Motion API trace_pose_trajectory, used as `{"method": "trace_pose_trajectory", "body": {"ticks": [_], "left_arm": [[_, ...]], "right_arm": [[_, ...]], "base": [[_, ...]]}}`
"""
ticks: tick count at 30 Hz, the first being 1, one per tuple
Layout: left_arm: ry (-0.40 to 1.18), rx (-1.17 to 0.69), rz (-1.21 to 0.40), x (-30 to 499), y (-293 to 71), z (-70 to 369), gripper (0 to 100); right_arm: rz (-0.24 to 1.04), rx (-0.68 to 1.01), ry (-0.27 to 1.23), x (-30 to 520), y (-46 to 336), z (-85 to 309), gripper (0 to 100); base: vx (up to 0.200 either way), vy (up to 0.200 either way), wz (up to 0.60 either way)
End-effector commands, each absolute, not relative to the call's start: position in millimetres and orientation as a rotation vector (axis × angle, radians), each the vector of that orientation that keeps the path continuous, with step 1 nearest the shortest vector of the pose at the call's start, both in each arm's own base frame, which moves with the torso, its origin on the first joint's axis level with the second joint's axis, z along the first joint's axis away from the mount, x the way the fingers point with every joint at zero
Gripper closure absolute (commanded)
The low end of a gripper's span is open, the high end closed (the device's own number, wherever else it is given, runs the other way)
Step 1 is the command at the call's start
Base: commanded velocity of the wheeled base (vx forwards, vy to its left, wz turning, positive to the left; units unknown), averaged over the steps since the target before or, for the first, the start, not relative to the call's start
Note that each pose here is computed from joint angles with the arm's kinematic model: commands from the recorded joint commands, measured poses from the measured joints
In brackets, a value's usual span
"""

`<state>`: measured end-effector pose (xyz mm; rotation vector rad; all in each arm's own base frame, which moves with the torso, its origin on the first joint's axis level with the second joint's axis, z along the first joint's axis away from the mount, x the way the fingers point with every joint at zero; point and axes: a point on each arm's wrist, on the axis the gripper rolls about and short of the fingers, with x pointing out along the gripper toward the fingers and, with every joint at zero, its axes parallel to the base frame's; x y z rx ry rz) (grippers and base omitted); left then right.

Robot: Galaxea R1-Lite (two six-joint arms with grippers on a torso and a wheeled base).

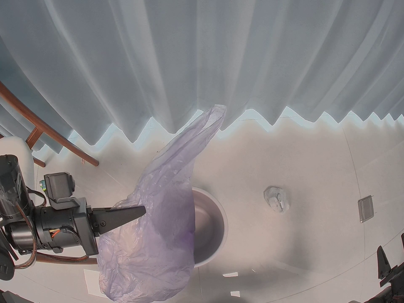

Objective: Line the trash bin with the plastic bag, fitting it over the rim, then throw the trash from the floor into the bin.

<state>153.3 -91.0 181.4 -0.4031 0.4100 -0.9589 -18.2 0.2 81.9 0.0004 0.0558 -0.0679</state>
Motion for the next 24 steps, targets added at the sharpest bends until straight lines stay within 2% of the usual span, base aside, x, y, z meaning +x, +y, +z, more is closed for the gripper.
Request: {"method": "trace_pose_trajectory", "body": {"ticks": [1, 24], "left_arm": [[0.433, -0.405, -0.948, 158, -92, 177, 100], [0.461, -0.409, -0.921, 177, -98, 158, 100]], "right_arm": [[-0.067, 0.001, 0.074, -17, 0, 77, 0], [-0.067, 0.001, 0.074, -17, 0, 77, 0]], "base": [[0.000, 0.000, 0.00], [0.000, 0.000, 0.00]]}}
